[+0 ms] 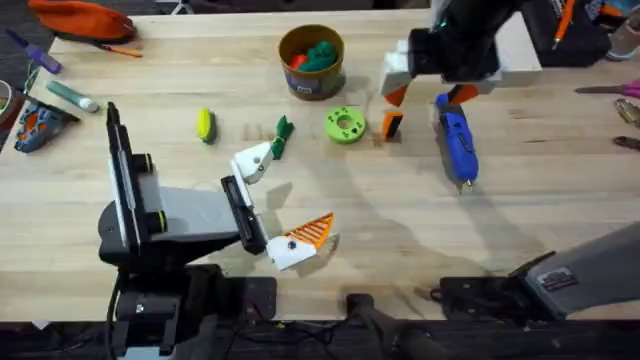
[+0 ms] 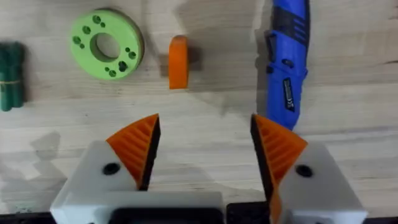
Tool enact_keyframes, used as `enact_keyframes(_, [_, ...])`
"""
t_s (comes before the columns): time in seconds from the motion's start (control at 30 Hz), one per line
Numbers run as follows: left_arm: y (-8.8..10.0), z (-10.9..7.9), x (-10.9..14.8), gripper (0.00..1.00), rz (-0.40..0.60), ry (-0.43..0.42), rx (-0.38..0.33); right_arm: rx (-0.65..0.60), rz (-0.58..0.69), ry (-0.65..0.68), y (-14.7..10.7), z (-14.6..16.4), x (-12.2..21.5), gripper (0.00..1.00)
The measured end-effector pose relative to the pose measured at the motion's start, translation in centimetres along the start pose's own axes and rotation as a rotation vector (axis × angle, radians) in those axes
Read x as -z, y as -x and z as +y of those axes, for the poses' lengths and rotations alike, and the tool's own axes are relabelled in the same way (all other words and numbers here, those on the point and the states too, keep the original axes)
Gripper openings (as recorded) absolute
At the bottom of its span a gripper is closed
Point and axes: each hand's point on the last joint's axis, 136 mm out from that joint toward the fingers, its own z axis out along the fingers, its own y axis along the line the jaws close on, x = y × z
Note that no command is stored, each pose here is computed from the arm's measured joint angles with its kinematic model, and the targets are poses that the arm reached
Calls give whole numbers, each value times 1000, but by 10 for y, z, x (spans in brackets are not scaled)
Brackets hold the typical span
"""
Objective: Pick up the gripper from the table and insert it into the empty holder that is missing its gripper. Then pick up a screw, insert it into the mounting hole, and use the screwdriver to tighten it. Finally, clean up the table by picking up the vegetable and placing it into the bucket.
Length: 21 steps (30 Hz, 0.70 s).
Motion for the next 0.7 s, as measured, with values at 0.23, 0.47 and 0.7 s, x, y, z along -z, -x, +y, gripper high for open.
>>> enact_keyframes(0.23, [0, 0, 0, 985, 0, 0, 0, 27, 44, -8, 4, 9, -23, 908])
enact_keyframes(0.47, [0, 0, 0, 986, 0, 0, 0, 61, 59, 76, 13, 26, -40, 908])
enact_keyframes(0.7, [0, 0, 0, 985, 0, 0, 0, 74, 90, 88, 9, 17, -65, 861])
